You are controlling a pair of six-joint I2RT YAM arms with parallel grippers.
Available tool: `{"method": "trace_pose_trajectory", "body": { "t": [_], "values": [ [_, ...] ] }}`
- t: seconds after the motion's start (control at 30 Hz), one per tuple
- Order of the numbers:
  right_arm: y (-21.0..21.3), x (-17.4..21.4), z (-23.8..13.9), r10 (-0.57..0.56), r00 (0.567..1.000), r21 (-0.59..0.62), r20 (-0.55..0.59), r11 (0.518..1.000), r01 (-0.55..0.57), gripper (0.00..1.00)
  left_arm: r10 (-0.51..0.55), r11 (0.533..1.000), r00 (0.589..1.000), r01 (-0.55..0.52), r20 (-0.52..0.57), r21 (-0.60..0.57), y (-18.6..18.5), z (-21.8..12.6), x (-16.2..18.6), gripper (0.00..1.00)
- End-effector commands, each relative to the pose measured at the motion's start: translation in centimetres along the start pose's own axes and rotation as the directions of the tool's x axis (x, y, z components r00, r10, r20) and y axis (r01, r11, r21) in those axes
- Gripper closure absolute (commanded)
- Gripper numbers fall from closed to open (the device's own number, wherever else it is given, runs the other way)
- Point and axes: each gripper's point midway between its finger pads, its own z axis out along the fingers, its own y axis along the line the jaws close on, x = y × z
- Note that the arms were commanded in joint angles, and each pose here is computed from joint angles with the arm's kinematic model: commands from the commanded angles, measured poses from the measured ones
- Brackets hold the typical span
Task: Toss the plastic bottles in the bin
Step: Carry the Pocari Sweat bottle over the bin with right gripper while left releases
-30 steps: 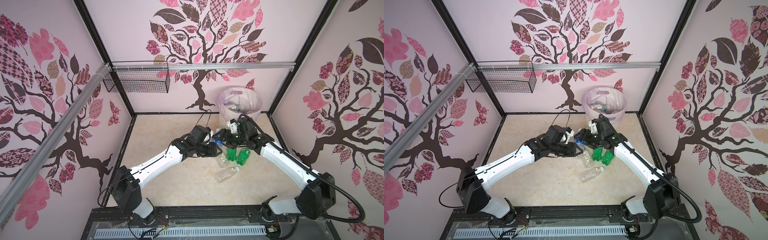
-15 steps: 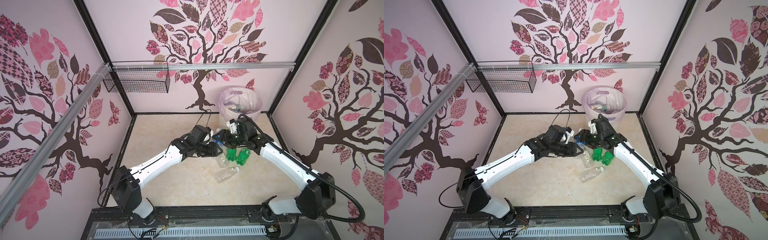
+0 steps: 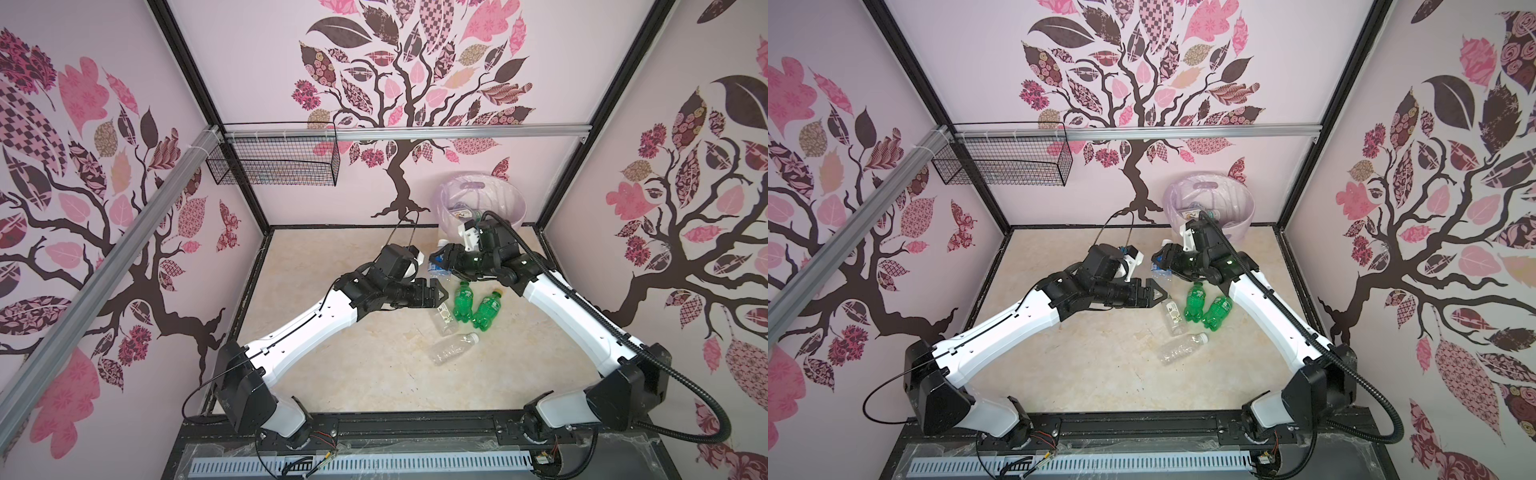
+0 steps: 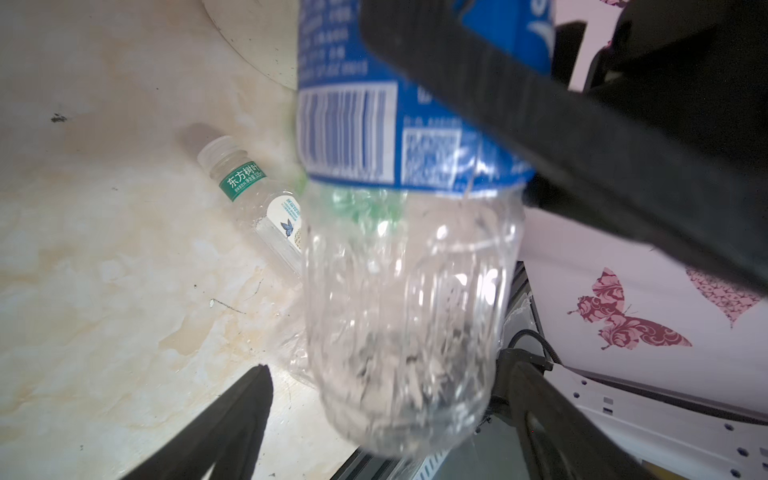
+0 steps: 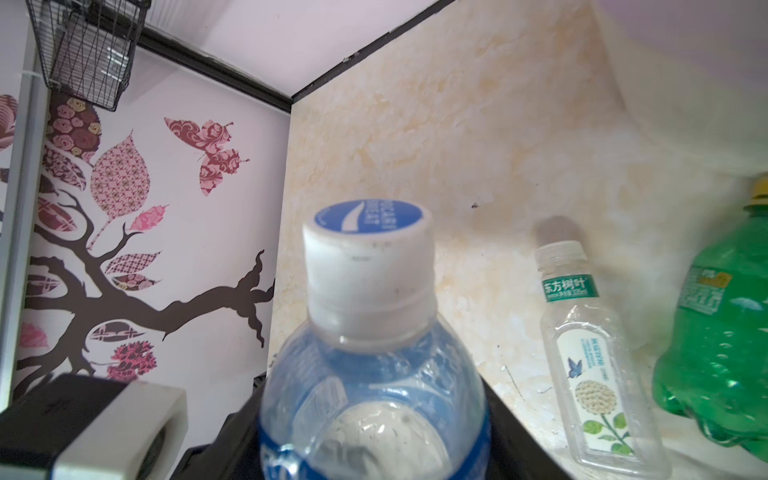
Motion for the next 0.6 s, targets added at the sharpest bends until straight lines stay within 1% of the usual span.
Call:
{"method": "trace_pose_trajectory", "body": {
  "t": [0.0, 0.07, 0.17, 0.27, 0.37, 0.47, 0.57],
  "values": [
    [-0.5, -3.6, -1.4, -0.052, 0.996, 0.072, 0.078, 0.996, 0.046, 0.43, 0.044, 0.999, 0.997, -0.044, 0.067, -0.012, -1.4, -3.0, -2.1, 0.03],
    [-0.3, -5.8, -2.3, -0.091, 0.988, 0.104, 0.125, 0.991, 0.078, 0.43, 0.057, 0.998, 0.993, -0.054, 0.100, -0.032, -2.0, -4.3, -3.3, 0.03],
    [0.9, -9.5, -4.3, -0.181, 0.960, 0.170, 0.214, 0.975, 0.145, 0.43, 0.078, 0.996, 0.986, -0.071, 0.144, -0.052, -3.2, -6.1, -5.2, 0.03],
    [2.5, -13.2, -6.2, -0.247, 0.919, 0.223, 0.306, 0.958, 0.183, 0.43, 0.092, 0.992, 0.979, -0.075, 0.183, -0.099, -3.8, -7.7, -7.2, 0.03],
    [4.2, -16.8, -8.6, -0.289, 0.866, 0.256, 0.408, 0.947, 0.196, 0.43, 0.094, 0.988, 0.969, -0.063, 0.227, -0.142, -4.3, -9.2, -9.0, 0.03],
    [6.1, -20.2, -11.5, -0.342, 0.790, 0.301, 0.509, 0.931, 0.209, 0.43, 0.063, 0.990, 0.962, -0.025, 0.267, -0.141, -4.8, -10.3, -10.2, 0.03],
    [8.1, -22.9, -15.2, -0.396, 0.689, 0.350, 0.607, 0.911, 0.216, 0.45, 0.031, 0.995, 0.958, -0.001, 0.285, -0.103, -6.1, -11.2, -11.0, 0.03]
  ]
}}
